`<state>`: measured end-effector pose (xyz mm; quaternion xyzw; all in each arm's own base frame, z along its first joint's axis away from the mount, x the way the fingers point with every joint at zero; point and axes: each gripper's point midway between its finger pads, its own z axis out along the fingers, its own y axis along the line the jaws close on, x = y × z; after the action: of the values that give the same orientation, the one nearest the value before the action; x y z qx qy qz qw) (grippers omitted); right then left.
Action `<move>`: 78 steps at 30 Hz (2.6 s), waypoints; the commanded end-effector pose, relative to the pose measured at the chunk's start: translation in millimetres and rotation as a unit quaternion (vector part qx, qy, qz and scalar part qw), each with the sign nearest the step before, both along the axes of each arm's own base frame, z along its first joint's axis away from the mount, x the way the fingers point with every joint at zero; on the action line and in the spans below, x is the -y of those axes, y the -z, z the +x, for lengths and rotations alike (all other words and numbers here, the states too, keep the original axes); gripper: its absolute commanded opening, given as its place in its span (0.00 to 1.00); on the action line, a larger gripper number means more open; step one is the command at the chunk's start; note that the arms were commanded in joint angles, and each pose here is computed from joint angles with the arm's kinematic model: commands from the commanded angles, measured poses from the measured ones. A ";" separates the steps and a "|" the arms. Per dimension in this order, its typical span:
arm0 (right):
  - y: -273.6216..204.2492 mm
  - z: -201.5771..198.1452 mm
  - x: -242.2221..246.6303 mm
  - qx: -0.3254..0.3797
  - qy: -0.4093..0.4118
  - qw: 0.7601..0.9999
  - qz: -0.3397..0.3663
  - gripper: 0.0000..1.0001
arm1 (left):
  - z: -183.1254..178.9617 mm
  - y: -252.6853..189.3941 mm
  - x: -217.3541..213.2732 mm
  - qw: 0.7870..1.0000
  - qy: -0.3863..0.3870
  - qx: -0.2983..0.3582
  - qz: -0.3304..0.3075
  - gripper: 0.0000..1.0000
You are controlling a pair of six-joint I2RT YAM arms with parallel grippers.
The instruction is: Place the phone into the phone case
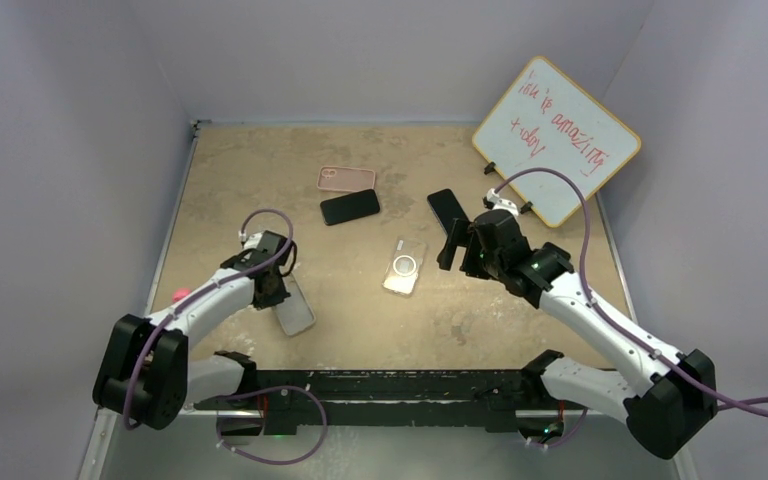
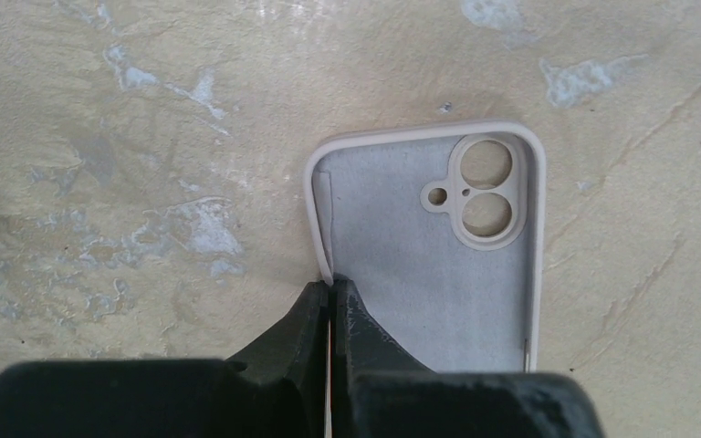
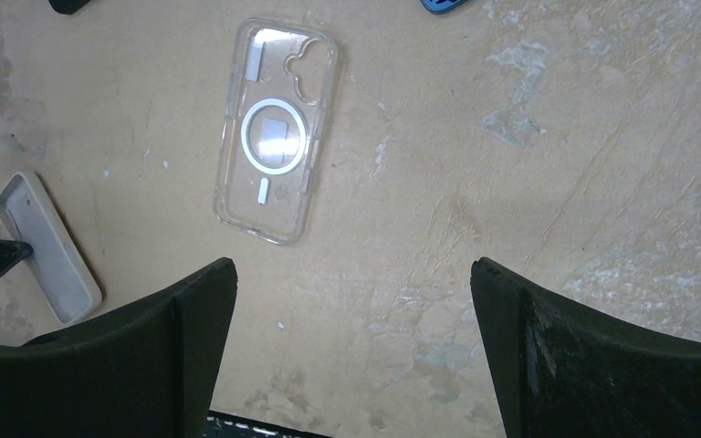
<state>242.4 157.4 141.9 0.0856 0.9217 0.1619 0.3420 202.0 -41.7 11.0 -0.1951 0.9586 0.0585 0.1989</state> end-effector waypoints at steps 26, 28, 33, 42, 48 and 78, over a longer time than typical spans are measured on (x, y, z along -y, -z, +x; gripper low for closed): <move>11.2 65.9 19.6 0.050 0.017 0.995 -0.089 0.98 | 0.1 -34.5 235.1 0.933 0.230 0.033 -0.274 0.23; 16.8 81.3 24.0 0.045 0.013 0.995 -0.089 0.97 | 3.3 -42.3 237.0 0.930 0.239 0.045 -0.276 0.38; 24.9 115.1 29.2 0.031 -0.021 0.993 -0.111 0.96 | 20.9 -80.3 228.5 0.921 0.269 0.117 -0.255 0.76; 40.7 161.9 16.4 0.018 -0.090 0.984 -0.154 0.99 | 51.9 -154.7 184.7 0.903 0.322 0.215 -0.186 0.91; 61.5 183.9 20.8 -0.019 -0.126 0.970 -0.205 0.93 | 42.7 -170.0 153.8 0.891 0.382 0.220 -0.111 0.97; 134.3 191.8 17.5 -0.108 -0.193 0.956 -0.190 0.75 | 27.2 -200.2 139.2 0.862 0.409 0.280 -0.107 1.00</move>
<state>444.2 144.2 20.1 -0.1386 0.9602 0.0392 0.2392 225.2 -183.1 203.6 0.1851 0.8655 -0.1900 0.4249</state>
